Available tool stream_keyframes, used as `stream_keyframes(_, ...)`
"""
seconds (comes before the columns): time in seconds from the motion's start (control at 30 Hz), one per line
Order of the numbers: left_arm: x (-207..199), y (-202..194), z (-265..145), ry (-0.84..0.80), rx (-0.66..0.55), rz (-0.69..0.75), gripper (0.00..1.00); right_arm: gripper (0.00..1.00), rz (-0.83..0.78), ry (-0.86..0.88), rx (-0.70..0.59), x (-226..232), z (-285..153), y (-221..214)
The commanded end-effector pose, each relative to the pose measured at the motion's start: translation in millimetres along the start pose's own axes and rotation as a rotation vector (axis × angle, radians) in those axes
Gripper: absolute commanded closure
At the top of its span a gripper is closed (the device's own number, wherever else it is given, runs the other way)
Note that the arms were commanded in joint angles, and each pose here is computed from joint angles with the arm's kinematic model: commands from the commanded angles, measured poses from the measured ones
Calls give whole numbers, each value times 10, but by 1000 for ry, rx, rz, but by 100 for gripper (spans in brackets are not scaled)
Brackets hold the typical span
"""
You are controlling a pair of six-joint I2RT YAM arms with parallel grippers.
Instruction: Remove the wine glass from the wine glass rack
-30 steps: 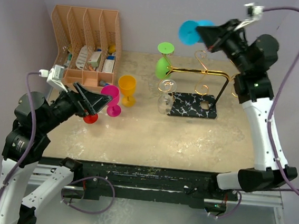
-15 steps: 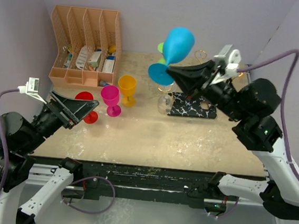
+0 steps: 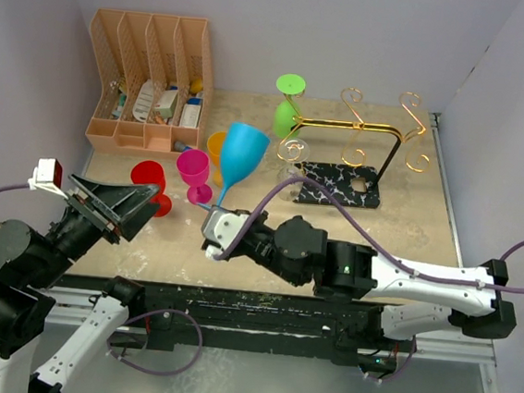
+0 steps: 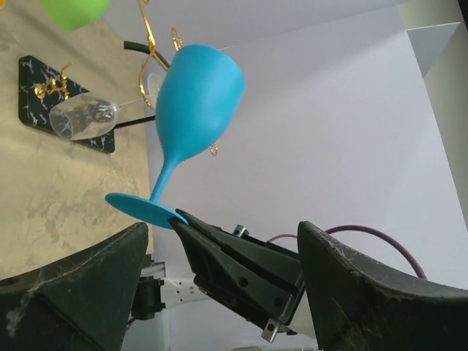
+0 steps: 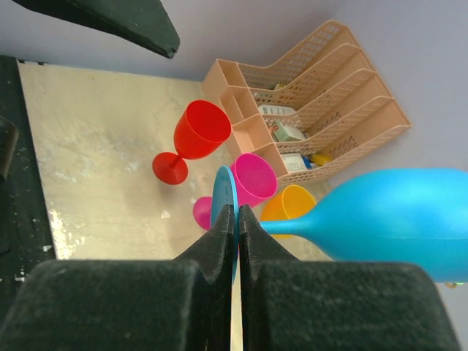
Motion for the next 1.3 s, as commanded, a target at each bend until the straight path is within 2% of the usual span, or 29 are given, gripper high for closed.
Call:
stream_keyframes(0.0,101,-33,24,40,15,-125,15,100,-19,-211,-142,-318,-167,344)
stream_keyframes(0.27,222,-123,94,84,92,-196,16,100,-122,-215,-207,-65,-167,317)
stream_keyframes(0.43,305,-193,199,62,161,-253,22,100,-188,-221,-258,60,-204,309)
stream_keyframes(0.57,342,-228,270,56,205,-273,23,100,-214,-214,-298,130,-217,302)
stream_keyframes(0.8,352,-269,323,46,257,-280,25,100,-302,-222,-300,273,-151,233)
stream_keyframes(0.9,362,-287,355,28,283,-280,30,100,-337,-230,-298,323,-113,217)
stream_keyframes(1.1,372,-315,418,5,328,-277,35,100,-402,-223,-299,432,-41,204)
stream_keyframes(1.17,383,-326,438,-3,344,-276,40,100,-413,-225,-299,447,-34,201)
stream_keyframes(1.27,397,-331,443,-5,347,-265,59,100,-419,-234,-302,453,-39,195)
Point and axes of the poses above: each gripper's point midway between its finger pads, its own z axis out along the fingers, its own x axis along the line the jaws close on, y = z × x, the point moved 5 cm from there along -z, back along the fingers, and after that the axes turned 3 degrees about -z, right-handed, at the moved point
